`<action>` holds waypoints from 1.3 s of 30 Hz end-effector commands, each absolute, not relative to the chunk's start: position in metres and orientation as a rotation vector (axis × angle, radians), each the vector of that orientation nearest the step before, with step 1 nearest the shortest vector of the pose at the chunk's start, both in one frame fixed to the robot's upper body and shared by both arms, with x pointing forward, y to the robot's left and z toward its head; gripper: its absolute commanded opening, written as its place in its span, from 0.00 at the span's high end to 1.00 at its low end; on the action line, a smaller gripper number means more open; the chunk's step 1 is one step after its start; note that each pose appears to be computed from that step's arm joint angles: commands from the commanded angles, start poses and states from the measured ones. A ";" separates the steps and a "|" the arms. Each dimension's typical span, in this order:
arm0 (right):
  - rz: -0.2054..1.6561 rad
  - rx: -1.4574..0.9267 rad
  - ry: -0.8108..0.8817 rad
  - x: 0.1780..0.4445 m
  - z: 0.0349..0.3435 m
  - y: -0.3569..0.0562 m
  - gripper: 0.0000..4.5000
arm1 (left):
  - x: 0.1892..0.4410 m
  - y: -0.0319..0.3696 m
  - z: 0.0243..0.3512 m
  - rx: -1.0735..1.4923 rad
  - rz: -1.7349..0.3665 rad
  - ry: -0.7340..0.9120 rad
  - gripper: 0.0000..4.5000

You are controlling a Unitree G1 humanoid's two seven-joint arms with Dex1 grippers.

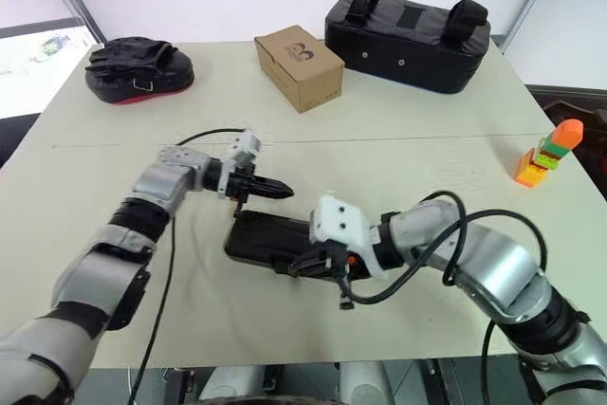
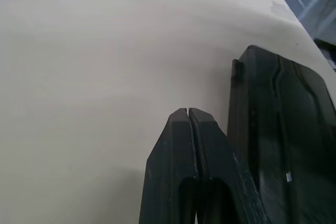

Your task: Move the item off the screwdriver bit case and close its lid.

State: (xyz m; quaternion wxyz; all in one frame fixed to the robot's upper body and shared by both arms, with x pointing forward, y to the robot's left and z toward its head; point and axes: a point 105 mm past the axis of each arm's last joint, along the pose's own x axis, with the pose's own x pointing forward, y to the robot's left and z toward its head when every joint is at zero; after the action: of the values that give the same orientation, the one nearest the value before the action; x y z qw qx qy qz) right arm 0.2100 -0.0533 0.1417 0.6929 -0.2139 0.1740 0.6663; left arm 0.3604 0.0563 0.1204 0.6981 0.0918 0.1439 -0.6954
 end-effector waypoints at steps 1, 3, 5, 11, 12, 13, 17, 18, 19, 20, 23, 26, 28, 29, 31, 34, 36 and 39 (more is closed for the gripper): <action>1.480 -0.609 0.325 0.206 0.141 -0.044 0.99 | 0.362 0.042 0.120 0.271 -1.590 0.308 1.00; 1.476 -0.677 0.321 0.204 0.135 -0.042 0.99 | 0.361 0.036 0.118 0.268 -1.614 0.315 1.00; 1.466 -0.740 0.310 0.205 0.131 -0.041 0.99 | 0.359 0.032 0.115 0.272 -1.634 0.321 1.00; 1.380 -0.931 0.249 0.216 0.129 -0.035 0.99 | 0.357 0.024 0.111 0.285 -1.651 0.328 1.00; 1.351 -0.987 0.225 0.221 0.129 -0.033 0.99 | 0.358 0.024 0.110 0.287 -1.648 0.333 1.00; 1.329 -1.028 0.208 0.224 0.129 -0.032 0.99 | 0.358 0.024 0.109 0.289 -1.647 0.336 1.00; 1.275 -1.081 0.179 0.235 0.129 -0.023 0.99 | 0.356 0.022 0.105 0.306 -1.657 0.352 1.00; 1.267 -1.101 0.174 0.236 0.130 -0.022 0.99 | 0.356 0.022 0.104 0.315 -1.659 0.360 1.00; 1.260 -1.124 0.172 0.237 0.130 -0.022 0.99 | 0.356 0.022 0.103 0.319 -1.661 0.368 1.00; 1.256 -1.142 0.171 0.238 0.132 -0.022 0.99 | 0.356 0.021 0.102 0.322 -1.662 0.373 1.00; 1.296 -1.114 0.197 0.232 0.135 -0.020 0.99 | 0.355 0.021 0.100 0.327 -1.665 0.380 1.00; 1.336 -1.048 0.228 0.226 0.140 -0.021 0.99 | 0.355 0.021 0.098 0.341 -1.658 0.382 1.00; 1.350 -1.028 0.236 0.223 0.141 -0.022 0.99 | 0.356 0.022 0.097 0.346 -1.655 0.379 1.00; 1.360 -1.018 0.235 0.220 0.142 -0.022 0.99 | 0.356 0.022 0.097 0.347 -1.655 0.377 1.00; 1.373 -1.004 0.231 0.217 0.144 -0.020 0.99 | 0.355 0.022 0.097 0.348 -1.657 0.375 1.00; 1.392 -0.991 0.230 0.212 0.143 -0.016 0.99 | 0.353 0.023 0.096 0.352 -1.671 0.383 1.00; 1.400 -0.977 0.238 0.209 0.141 -0.015 0.99 | 0.352 0.023 0.096 0.356 -1.681 0.389 1.00; 1.390 -0.968 0.242 0.208 0.137 -0.011 0.99 | 0.351 0.023 0.095 0.397 -1.696 0.399 1.00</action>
State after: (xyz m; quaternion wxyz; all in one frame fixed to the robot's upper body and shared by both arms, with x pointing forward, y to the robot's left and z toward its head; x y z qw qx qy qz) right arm 0.2129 -0.0161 0.1317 0.6553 -0.4248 0.1282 0.6113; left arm 0.3528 0.0234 0.0950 0.6394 0.1512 0.1747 -0.7333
